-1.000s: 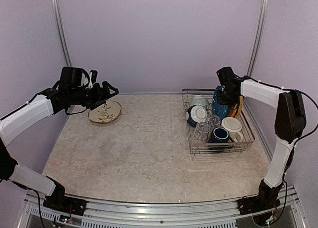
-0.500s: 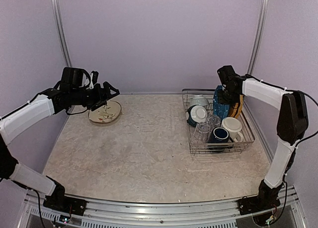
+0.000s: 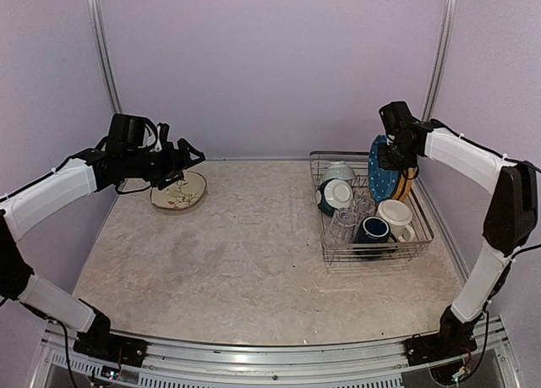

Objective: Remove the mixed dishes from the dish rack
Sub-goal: Grab the plate from the dish rack, then pass from the right arm to the left

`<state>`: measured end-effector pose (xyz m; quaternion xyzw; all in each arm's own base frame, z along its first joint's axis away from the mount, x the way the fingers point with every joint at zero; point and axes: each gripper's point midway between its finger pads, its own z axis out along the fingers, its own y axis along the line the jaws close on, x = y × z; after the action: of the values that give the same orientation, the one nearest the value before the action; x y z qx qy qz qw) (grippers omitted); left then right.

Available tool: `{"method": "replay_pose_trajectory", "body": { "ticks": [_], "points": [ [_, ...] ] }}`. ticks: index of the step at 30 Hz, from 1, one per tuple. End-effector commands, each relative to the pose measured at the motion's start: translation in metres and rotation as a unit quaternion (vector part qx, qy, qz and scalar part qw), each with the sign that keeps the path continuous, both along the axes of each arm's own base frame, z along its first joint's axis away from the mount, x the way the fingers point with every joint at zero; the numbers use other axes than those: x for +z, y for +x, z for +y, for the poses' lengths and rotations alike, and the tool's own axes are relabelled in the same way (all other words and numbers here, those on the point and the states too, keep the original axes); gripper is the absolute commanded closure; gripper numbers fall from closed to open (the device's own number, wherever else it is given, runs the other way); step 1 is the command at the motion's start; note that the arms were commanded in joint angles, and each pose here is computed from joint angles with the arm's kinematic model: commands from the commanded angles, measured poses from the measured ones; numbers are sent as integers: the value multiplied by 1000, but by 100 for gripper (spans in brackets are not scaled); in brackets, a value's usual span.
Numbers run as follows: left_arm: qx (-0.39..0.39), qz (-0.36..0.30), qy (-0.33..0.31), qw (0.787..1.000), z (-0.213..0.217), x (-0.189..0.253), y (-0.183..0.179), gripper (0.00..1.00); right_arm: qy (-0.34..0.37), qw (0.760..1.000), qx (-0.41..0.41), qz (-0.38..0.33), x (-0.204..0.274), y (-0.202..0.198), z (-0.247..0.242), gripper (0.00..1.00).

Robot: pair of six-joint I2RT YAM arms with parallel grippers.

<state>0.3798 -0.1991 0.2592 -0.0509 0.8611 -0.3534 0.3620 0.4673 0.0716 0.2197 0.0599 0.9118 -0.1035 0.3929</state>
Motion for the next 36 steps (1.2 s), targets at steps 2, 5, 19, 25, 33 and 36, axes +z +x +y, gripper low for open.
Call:
{"method": "replay_pose_trajectory", "body": {
  "ticks": [2, 5, 19, 25, 33, 36],
  "points": [
    [25, 15, -10, 1000, 0, -3, 9, 10, 11, 995, -3, -102, 79, -9, -9, 100],
    [24, 28, -23, 999, 0, -5, 13, 11, 23, 993, 5, -114, 90, -13, -7, 100],
    [-67, 54, -131, 988, -32, 4, 17, 11, 244, 944, 148, -168, 137, -29, 55, 100],
    [-122, 61, -178, 975, -60, 14, 12, 11, 342, 895, 234, -163, 141, -32, 98, 100],
    [-174, 88, -202, 960, -99, 12, 9, 10, 471, 819, 302, -126, 108, -39, 150, 100],
    [-189, 107, -206, 954, -114, 4, 9, 10, 485, 810, 312, -109, 97, -41, 167, 100]
  ]
}}
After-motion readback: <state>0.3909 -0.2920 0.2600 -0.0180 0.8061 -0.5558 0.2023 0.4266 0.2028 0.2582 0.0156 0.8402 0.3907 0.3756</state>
